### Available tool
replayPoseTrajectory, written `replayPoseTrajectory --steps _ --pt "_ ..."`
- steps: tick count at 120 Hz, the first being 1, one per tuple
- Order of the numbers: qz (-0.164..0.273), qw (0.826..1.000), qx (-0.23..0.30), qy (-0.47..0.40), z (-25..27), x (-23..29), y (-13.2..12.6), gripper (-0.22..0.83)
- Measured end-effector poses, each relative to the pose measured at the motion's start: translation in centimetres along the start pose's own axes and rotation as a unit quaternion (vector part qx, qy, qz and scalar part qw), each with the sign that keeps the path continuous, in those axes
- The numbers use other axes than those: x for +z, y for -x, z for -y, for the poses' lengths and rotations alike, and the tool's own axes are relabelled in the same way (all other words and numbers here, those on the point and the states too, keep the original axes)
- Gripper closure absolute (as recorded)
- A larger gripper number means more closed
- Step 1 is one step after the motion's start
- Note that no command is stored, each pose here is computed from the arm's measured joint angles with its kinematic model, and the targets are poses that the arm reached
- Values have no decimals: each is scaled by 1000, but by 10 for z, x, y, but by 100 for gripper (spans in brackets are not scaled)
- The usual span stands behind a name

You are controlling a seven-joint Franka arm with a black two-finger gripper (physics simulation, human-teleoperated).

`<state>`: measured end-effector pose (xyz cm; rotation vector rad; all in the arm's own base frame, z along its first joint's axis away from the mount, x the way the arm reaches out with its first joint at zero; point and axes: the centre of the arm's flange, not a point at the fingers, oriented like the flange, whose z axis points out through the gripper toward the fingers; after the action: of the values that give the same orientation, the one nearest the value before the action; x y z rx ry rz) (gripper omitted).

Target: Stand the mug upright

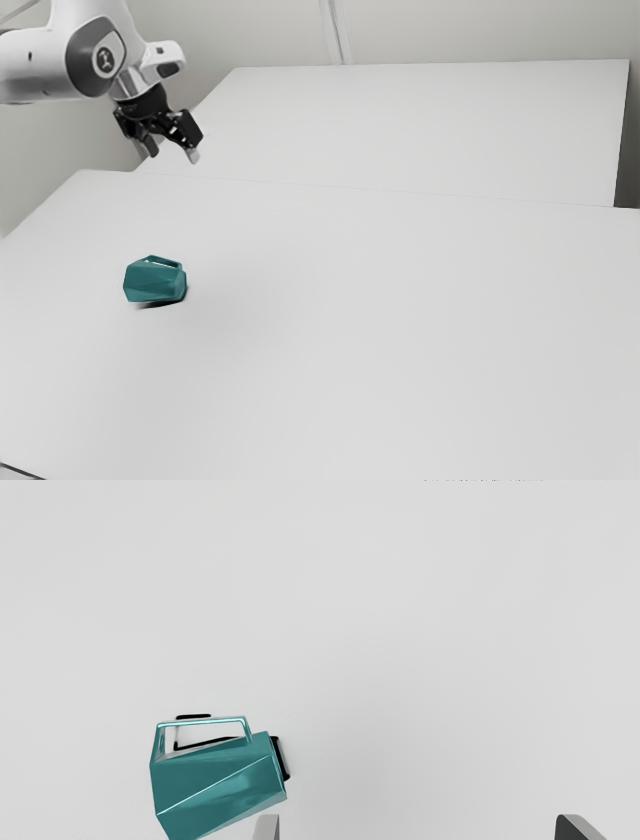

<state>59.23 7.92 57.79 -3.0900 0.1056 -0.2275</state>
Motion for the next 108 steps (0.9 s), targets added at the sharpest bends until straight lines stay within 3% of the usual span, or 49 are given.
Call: replayPoseTrajectory --steps 24,36,45,60,80,108 --pt "-15 999 -18 34 9 -5 10 0" --pt "-16 997 -40 67 24 3 54 0" --pt "-16 993 -85 76 69 12 85 0" --pt "-6 985 -140 98 127 44 118 0" --pt "1 977 -156 143 159 96 125 0" --pt "-34 963 -152 221 192 151 134 0"
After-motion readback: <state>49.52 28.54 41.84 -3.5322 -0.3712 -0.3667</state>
